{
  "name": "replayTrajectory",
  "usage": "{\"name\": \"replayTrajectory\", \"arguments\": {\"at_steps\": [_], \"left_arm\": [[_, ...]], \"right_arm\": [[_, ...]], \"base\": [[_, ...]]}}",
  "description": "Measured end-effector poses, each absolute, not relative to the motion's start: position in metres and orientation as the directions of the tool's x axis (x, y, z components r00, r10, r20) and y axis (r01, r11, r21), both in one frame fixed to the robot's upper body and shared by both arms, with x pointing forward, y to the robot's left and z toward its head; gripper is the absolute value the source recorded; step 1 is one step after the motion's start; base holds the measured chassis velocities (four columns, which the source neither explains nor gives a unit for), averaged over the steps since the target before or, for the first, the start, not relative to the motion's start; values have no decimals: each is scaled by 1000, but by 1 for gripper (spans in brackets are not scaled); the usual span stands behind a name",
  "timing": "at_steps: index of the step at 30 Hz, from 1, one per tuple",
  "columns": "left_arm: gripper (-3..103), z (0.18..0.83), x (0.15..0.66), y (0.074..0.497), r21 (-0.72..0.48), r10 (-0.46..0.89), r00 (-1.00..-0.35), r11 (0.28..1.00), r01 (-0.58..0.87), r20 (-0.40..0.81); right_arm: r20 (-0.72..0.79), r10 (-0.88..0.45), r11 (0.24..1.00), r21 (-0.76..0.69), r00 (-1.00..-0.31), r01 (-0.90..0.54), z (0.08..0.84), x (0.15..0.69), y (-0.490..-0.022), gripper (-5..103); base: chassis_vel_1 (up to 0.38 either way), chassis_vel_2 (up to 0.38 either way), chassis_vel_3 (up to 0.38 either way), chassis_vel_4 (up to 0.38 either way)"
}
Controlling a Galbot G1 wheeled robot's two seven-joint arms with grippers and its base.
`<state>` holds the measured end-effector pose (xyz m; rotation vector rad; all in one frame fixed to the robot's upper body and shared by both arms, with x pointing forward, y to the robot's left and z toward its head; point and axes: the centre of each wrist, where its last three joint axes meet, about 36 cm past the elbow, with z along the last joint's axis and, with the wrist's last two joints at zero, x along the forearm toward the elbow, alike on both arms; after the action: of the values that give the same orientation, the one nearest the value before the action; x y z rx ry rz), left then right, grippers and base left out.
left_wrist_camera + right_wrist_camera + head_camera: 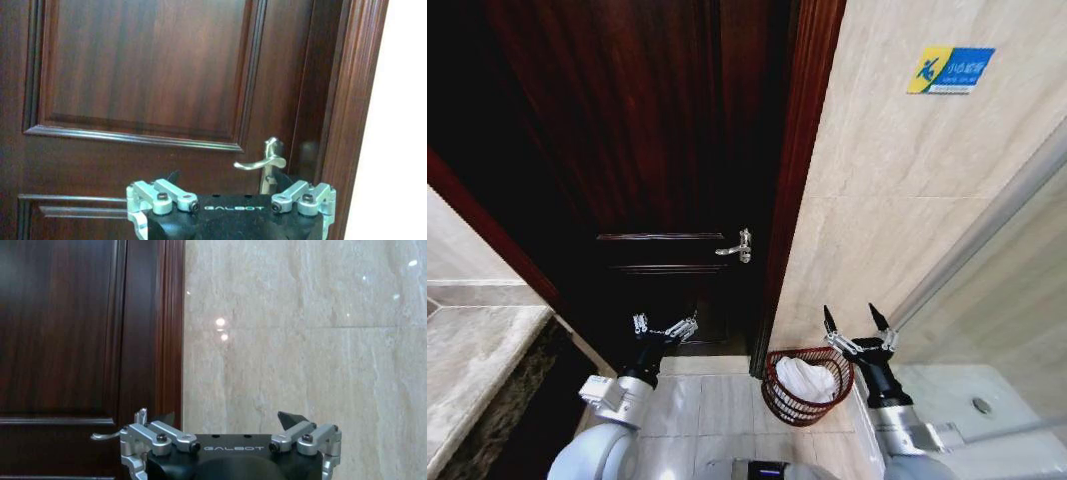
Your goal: Discard the used towel into the hamper.
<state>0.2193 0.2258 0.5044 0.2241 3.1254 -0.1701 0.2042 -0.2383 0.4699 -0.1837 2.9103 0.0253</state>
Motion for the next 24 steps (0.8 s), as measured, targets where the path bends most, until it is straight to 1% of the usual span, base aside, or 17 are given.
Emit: {"name": "replayTrajectory", "arguments": {"at_steps": [24], "left_arm": [[97,504,219,226,-108,142,-990,984,142,-11]], "right_arm": [[-230,-142,990,-17,-963,-142,467,205,-239,100]], "base": [[0,0,0,0]]}}
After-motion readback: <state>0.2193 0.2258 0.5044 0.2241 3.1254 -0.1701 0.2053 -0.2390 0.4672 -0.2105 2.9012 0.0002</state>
